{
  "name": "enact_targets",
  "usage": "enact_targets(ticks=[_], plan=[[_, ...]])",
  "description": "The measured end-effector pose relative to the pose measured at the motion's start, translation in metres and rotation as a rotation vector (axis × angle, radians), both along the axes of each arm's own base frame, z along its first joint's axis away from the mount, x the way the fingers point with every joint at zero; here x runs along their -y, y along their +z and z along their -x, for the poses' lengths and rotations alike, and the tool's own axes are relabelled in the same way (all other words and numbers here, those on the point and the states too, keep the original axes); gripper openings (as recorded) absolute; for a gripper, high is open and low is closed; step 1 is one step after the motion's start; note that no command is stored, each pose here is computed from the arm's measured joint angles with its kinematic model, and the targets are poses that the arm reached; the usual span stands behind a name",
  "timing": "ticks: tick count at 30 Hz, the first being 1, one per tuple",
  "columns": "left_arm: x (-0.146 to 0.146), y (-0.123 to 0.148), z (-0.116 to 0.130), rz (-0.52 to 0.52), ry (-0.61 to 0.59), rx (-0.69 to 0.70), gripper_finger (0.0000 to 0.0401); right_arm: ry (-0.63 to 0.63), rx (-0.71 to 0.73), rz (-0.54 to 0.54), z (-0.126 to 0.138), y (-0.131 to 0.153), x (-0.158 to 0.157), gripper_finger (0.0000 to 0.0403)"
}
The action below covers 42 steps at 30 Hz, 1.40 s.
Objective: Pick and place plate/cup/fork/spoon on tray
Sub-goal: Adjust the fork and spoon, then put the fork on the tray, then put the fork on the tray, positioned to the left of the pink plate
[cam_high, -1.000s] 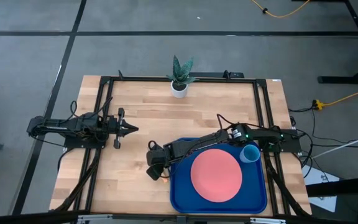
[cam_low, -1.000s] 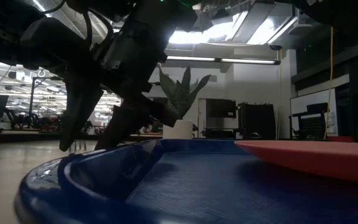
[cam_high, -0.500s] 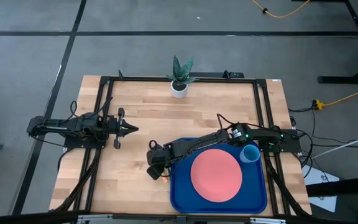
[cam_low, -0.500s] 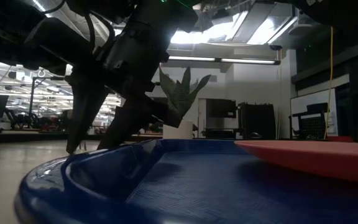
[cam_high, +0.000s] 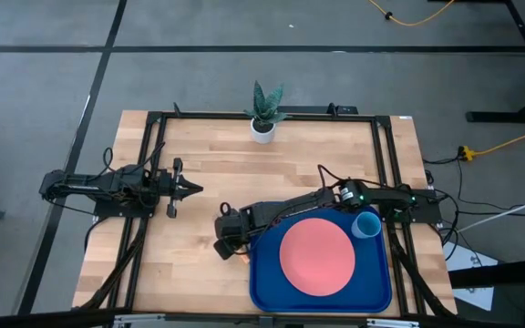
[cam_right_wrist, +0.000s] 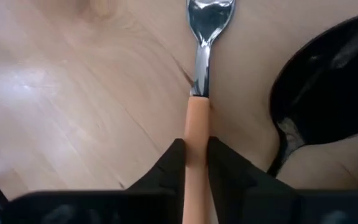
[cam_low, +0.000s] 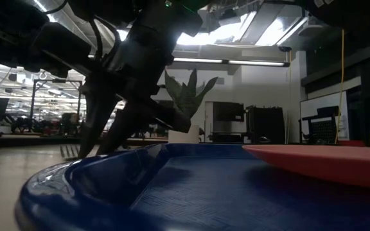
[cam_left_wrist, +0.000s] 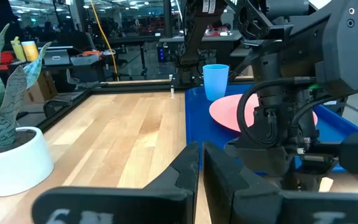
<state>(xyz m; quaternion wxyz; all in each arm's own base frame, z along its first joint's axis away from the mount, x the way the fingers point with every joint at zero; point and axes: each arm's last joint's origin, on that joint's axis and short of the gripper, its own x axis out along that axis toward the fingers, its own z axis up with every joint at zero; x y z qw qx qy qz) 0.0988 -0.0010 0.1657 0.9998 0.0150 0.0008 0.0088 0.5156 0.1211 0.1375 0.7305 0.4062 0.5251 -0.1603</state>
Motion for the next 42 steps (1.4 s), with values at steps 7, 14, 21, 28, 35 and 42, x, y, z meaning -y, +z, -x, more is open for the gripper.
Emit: enact_targets(ticks=[7,14,21,28,35,42], plan=[[0.000,0.000,0.000,0.000,0.000,0.000,0.0014,0.005,0.080,0.040,-0.008,0.022,-0.001,0.0047],[0.000,0.000,0.000,0.000,0.000,0.000,0.0014,-0.109,0.048,0.083,0.000,0.051,-0.003,0.0045],[0.000,0.000,0.000,0.000,0.000,0.001,0.0014,-0.311,-0.048,0.089,0.030,0.067,-0.046,0.0033],[0.000,0.000,0.000,0.000,0.000,0.001,0.0014,-0.424,-0.053,0.095,0.049,0.071,-0.080,0.0005],[0.000,0.000,0.000,0.000,0.000,0.001,0.0014,-0.363,0.000,0.112,0.040,0.073,-0.072,0.0024],[0.000,0.000,0.000,0.000,0.000,0.000,0.0014,-0.223,0.150,0.119,0.016,0.071,-0.057,0.0045]])
